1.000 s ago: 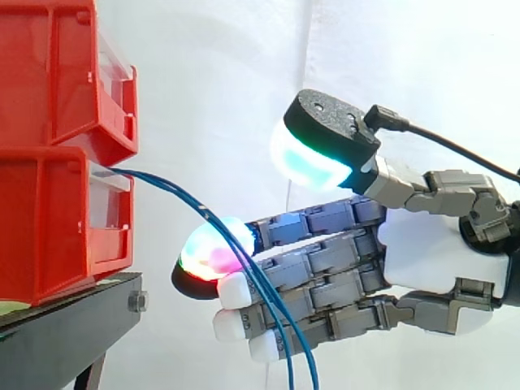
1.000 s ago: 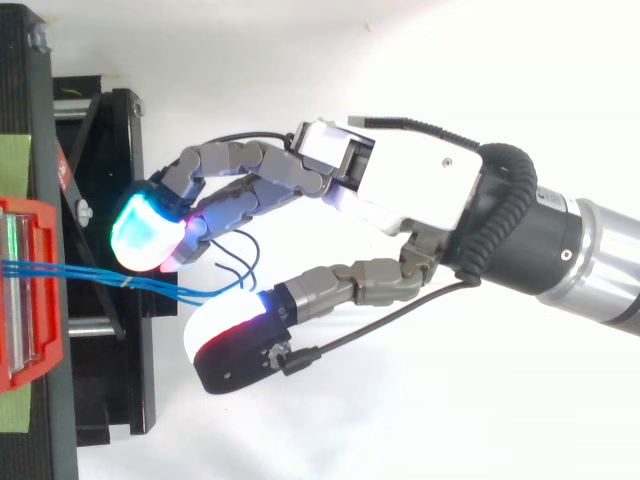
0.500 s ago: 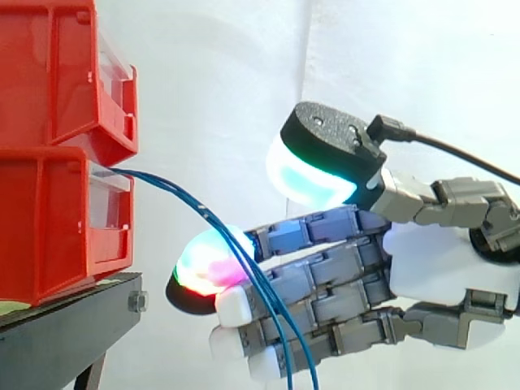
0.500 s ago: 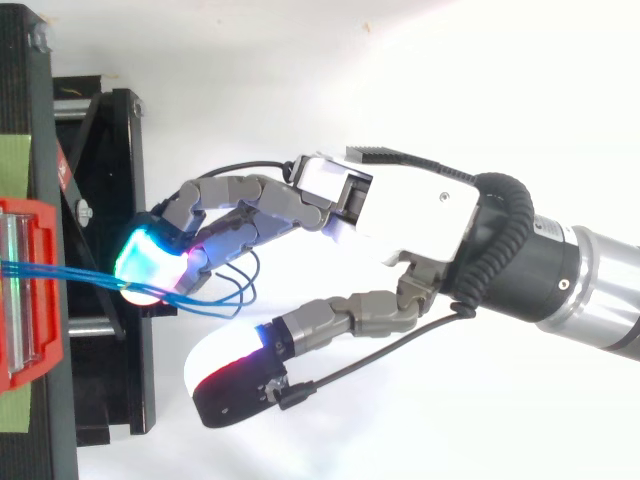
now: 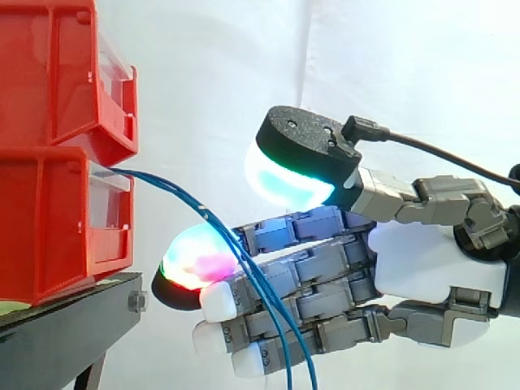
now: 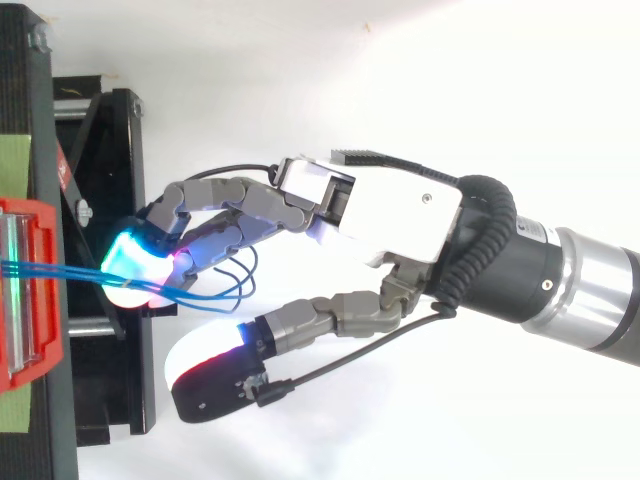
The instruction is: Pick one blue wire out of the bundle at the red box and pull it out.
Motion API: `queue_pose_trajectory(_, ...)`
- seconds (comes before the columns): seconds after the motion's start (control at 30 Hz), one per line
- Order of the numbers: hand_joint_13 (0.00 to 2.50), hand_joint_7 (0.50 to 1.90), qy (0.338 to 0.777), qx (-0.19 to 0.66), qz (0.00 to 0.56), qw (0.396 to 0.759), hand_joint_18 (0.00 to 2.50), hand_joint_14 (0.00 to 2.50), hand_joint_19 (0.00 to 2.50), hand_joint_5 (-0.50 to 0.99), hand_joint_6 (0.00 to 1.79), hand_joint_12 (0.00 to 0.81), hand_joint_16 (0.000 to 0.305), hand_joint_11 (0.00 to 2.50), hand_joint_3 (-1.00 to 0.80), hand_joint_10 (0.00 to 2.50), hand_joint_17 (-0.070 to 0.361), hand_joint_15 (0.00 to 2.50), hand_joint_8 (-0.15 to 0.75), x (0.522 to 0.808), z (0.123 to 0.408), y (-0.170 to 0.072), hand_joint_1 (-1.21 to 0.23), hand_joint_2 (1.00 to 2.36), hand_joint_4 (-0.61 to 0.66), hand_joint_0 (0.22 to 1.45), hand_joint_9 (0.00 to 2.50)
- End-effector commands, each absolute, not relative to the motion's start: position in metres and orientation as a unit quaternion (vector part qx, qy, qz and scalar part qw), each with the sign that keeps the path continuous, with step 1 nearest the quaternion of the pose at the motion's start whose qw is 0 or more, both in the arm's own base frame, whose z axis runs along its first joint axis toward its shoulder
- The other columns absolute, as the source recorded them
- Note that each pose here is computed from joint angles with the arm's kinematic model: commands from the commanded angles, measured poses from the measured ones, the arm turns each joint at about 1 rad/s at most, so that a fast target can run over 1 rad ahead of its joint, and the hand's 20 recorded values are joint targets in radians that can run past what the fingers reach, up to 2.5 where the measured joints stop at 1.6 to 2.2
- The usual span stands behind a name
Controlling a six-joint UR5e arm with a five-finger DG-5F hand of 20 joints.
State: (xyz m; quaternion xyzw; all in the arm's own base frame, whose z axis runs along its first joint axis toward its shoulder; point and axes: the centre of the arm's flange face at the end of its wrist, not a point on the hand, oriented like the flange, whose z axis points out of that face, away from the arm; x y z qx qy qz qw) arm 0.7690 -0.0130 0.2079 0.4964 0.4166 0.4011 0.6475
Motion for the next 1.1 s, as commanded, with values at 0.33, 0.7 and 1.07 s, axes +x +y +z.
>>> queue_pose_trajectory(0.33,0.68,1.25,0.411,0.493,0.406,0.651,0.6,0.01,0.39,-0.13,0.52,0.437,0.063,0.46,-0.32,0.01,0.142,0.31,0.356,0.775,0.214,-0.011,-0.76,1.01,0.25,0.6,0.74)
queue_pose_trajectory(0.7,0.69,1.2,0.407,0.492,0.407,0.653,0.61,0.01,0.4,-0.13,0.56,0.439,0.063,0.47,-0.33,0.01,0.141,0.32,0.358,0.779,0.223,-0.015,-0.76,1.01,0.25,0.61,0.75)
queue_pose_trajectory(1.07,0.71,1.06,0.407,0.493,0.405,0.654,0.65,0.01,0.39,-0.15,0.69,0.44,0.063,0.48,-0.26,0.01,0.142,0.33,0.366,0.783,0.232,-0.016,-0.76,1.02,0.25,0.62,0.77)
